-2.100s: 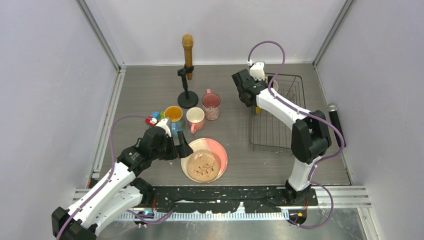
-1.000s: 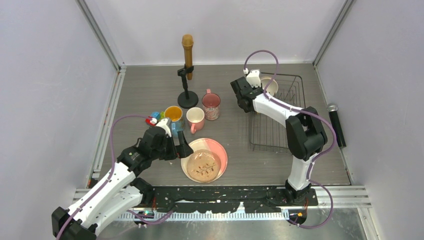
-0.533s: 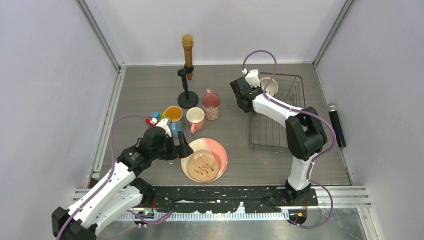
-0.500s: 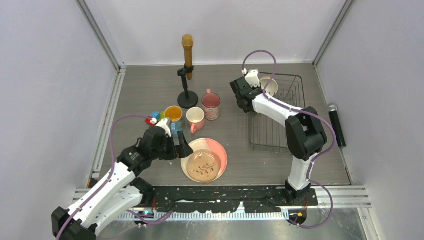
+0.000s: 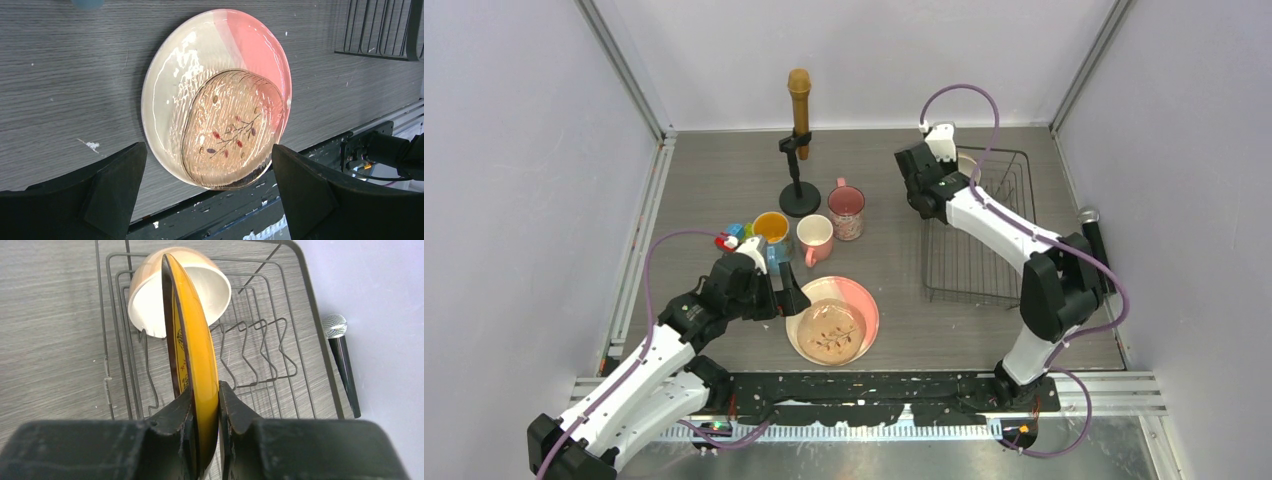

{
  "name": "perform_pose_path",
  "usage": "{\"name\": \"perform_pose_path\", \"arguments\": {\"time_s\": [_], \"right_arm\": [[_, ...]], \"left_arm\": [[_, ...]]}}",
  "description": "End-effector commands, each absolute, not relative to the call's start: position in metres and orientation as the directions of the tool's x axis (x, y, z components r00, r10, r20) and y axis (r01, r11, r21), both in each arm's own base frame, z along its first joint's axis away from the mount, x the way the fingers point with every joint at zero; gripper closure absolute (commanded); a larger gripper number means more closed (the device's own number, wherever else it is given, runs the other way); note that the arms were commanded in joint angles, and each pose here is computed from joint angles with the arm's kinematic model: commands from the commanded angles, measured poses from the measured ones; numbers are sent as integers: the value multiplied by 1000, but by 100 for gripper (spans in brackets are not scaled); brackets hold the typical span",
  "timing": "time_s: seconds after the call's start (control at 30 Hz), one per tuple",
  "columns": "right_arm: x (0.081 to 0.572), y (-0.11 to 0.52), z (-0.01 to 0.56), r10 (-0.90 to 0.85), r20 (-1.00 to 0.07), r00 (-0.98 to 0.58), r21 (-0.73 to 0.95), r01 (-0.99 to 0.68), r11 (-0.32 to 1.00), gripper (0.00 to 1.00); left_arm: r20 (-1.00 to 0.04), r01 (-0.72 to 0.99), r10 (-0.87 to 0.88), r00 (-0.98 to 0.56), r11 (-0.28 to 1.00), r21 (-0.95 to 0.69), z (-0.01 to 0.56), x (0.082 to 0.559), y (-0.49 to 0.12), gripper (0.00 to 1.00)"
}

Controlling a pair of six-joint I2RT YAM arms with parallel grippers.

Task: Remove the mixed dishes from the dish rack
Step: Pick up the plate from the dish rack.

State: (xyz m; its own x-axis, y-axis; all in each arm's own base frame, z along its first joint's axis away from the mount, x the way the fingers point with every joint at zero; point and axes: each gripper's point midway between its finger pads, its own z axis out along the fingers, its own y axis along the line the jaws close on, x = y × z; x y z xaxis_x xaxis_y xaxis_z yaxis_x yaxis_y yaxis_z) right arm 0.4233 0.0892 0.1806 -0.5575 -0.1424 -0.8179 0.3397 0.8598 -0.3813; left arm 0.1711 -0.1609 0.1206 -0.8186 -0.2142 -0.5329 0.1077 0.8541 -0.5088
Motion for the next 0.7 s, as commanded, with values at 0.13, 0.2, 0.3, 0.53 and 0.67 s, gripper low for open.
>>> {"name": "perform_pose_path", "arguments": {"time_s": [0.13,0.2,0.3,0.53,0.67], "right_arm": [[405,81,257,-43,-924,-380,-206,399,894,89],[398,80,268,-16,-938,-345,-160,391,907,89],[385,80,286,40,-956,-292,-71,360,930,89],[351,151,282,193,-914,-356,230,-65,971,91],[310,223,282,241,-848,-472,455,-415,788,91]], "left_arm": [[-555,147,-217,-803,831,-537,130,175,-169,0],[-554,150,-219,-803,826,-543,131,176,-171,0],[-557,160,-224,-800,814,-558,135,178,-175,0],[-557,219,-224,-800,755,-618,152,180,-193,0],[-557,244,-215,-802,734,-634,160,180,-199,1]]}}
